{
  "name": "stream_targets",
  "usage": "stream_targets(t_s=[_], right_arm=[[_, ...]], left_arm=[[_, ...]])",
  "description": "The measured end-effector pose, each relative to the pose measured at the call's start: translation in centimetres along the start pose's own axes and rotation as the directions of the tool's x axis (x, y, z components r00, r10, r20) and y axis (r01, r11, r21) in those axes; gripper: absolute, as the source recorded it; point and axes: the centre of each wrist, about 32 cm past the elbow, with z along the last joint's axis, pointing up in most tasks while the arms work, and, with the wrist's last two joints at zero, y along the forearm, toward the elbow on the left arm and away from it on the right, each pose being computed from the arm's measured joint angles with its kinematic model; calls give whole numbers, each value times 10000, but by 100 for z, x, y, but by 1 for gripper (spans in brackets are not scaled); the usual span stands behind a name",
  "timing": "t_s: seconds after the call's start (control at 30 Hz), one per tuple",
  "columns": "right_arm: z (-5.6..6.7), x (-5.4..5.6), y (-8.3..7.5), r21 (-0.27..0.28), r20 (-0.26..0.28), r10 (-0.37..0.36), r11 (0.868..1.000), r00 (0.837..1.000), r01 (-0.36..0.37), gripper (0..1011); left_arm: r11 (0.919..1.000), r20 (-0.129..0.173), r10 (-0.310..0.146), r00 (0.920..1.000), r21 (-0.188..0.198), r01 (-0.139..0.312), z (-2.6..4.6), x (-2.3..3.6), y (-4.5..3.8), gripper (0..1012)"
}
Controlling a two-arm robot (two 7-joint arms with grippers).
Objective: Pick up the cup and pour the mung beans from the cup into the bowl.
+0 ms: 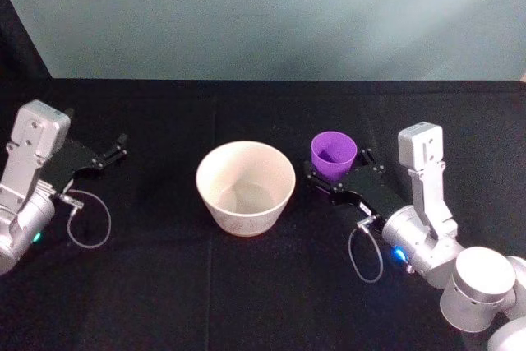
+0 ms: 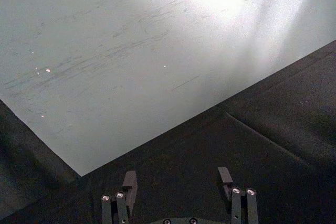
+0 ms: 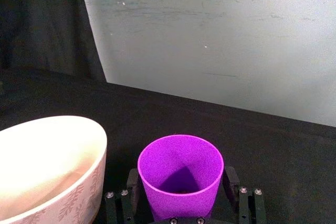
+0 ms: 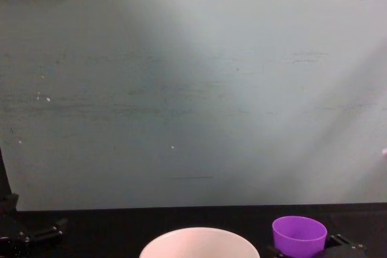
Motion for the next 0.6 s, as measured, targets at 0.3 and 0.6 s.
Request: stream_targets(t_s=[0.3, 0.6], right_arm=[[1, -5, 44, 17, -31, 14, 10000, 10000, -14, 1003], [5, -9, 65, 36, -61, 63, 10000, 10000, -63, 1003]], left_arm=[[10000, 0, 0, 10000, -1, 0, 0, 0, 0, 1000], [10000, 1, 0, 10000, 0, 0, 0, 0, 0, 1000]])
